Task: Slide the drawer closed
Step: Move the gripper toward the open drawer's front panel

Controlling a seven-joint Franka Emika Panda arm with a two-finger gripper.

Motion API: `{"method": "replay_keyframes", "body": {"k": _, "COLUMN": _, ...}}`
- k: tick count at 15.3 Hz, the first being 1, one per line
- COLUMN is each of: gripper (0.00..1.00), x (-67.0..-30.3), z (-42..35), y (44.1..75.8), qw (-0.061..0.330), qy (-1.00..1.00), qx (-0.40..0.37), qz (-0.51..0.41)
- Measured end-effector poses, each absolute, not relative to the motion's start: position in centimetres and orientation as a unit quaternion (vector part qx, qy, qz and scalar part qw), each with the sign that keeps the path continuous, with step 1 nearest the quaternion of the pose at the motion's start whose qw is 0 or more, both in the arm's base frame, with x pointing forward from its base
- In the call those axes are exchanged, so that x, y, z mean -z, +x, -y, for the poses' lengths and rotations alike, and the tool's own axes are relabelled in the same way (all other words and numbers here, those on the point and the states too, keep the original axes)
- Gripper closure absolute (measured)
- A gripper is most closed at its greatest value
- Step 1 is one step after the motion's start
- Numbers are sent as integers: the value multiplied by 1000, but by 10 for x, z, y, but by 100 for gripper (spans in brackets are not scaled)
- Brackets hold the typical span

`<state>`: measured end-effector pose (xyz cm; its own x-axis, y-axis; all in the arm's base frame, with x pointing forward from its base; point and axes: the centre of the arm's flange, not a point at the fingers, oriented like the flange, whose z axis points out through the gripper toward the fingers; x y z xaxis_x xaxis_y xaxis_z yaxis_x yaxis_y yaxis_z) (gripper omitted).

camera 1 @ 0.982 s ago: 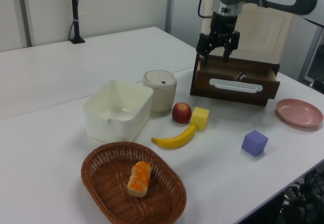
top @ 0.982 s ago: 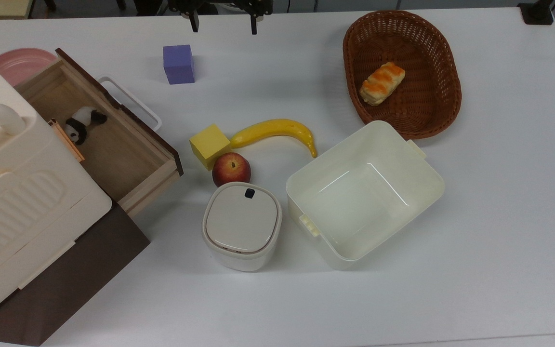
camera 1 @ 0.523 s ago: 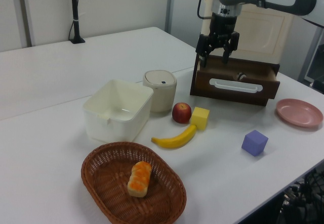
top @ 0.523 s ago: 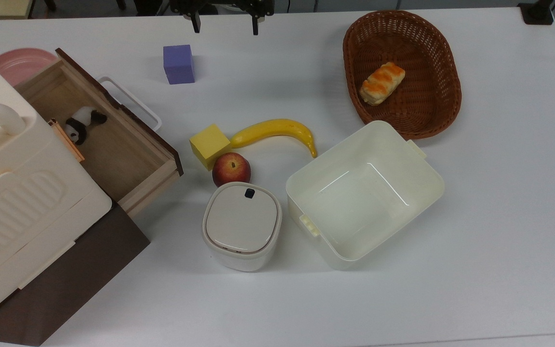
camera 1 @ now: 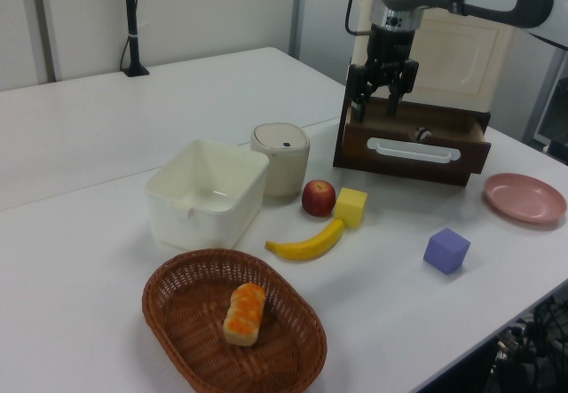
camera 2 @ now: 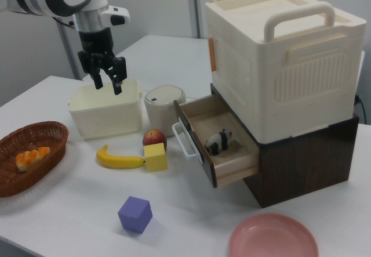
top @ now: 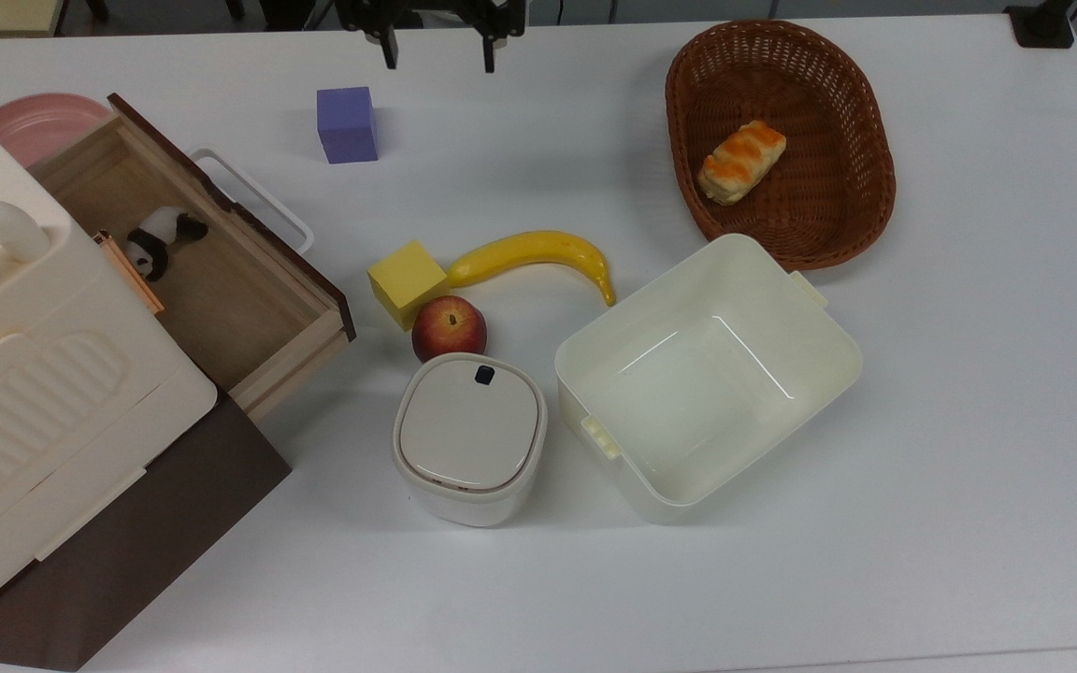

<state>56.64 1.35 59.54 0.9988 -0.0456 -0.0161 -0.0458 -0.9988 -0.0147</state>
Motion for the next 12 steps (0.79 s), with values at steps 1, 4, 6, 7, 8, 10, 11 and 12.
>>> {"method": "replay_keyframes", "body": {"k": 1, "gripper": 40, "x": -595, "z": -13, "y": 567, "qw": 7, "qy": -1000, "qx": -9, "qz": -21}}
{"method": "replay_keyframes", "body": {"k": 4, "gripper": 70, "x": -594, "z": -13, "y": 567, "qw": 7, "qy": -1000, "qx": -9, "qz": -18}}
{"method": "replay_keyframes", "body": {"k": 6, "gripper": 91, "x": -594, "z": -13, "y": 567, "qw": 7, "qy": -1000, "qx": -9, "qz": -17}}
{"method": "replay_keyframes", "body": {"k": 7, "gripper": 99, "x": -594, "z": -14, "y": 567, "qw": 7, "qy": -1000, "qx": -9, "qz": -17}}
{"method": "replay_keyframes", "body": {"k": 8, "gripper": 99, "x": -594, "z": -14, "y": 567, "qw": 7, "qy": -1000, "qx": -9, "qz": -17}}
{"method": "replay_keyframes", "body": {"k": 10, "gripper": 99, "x": -594, "z": -14, "y": 567, "qw": 7, "qy": -1000, "qx": -9, "qz": -16}}
{"method": "replay_keyframes", "body": {"k": 11, "gripper": 99, "x": -594, "z": -14, "y": 567, "qw": 7, "qy": -1000, "qx": -9, "qz": -16}}
{"method": "replay_keyframes", "body": {"k": 12, "gripper": 99, "x": -594, "z": -14, "y": 567, "qw": 7, "qy": -1000, "qx": -9, "qz": -16}}
